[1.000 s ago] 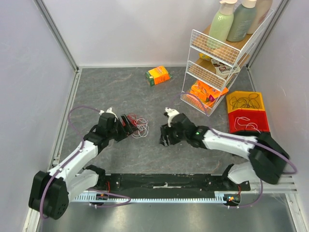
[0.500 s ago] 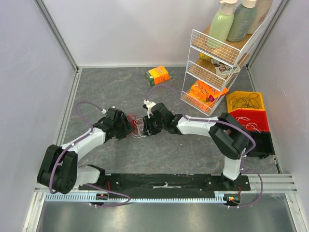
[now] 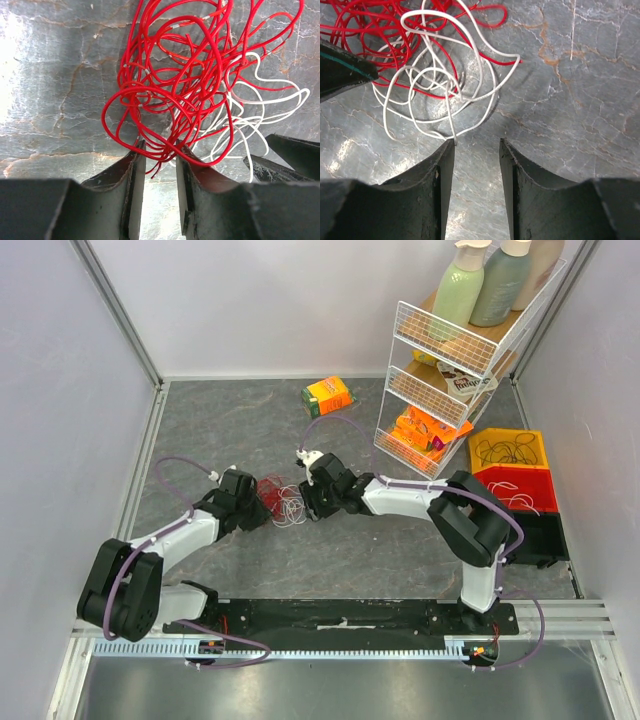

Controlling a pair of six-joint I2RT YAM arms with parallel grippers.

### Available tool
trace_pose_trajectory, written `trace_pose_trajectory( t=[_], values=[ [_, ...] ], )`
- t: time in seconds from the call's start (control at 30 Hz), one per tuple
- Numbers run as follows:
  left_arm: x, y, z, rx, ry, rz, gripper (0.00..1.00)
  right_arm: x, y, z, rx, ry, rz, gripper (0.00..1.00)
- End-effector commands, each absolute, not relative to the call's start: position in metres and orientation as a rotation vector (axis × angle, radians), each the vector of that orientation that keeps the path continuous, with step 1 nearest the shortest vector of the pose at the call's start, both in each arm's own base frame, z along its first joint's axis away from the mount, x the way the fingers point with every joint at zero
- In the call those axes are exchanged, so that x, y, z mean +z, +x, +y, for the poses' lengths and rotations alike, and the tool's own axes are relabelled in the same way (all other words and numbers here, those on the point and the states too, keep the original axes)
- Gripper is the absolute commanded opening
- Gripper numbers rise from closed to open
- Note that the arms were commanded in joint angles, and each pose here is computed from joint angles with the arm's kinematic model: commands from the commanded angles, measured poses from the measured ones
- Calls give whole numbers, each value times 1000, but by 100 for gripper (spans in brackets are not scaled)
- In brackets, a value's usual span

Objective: Untangle the cables

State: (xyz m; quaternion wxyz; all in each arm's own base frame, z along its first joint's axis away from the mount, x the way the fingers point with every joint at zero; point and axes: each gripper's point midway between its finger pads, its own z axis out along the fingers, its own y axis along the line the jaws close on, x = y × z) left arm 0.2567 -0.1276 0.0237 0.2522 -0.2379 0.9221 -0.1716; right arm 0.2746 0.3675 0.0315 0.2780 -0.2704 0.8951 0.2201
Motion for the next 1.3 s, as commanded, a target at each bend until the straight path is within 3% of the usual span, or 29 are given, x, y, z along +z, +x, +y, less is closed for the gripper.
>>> trace_pose_trajectory(
  t=[0.0,0.1,0.2,0.23,0.27,0.77,1.07,1.27],
  values=[
    [30,264,-122,-465,-667,2429,35,40,287,387,616,-781,2337,48],
    [33,263,-122,-474,-669,2414,29,41,287,399,649,-771,2334,42],
    [35,263,-115,-438,-675,2403,16,47,291,394,575,-748,2323,16],
    [36,262,-111,-406,-687,2399,4,52,292,388,528,-731,2321,6],
    [38,261,-105,-368,-716,2394,2,58,292,380,484,-721,2315,0],
    [104,229,-1,27,-1112,1971,2,118,263,186,-167,-429,2248,0],
    [142,212,21,39,-1105,1836,2,165,245,160,-28,-310,2119,0],
    [157,214,15,-3,-1043,1856,2,245,237,142,100,-218,1933,0]
  ],
)
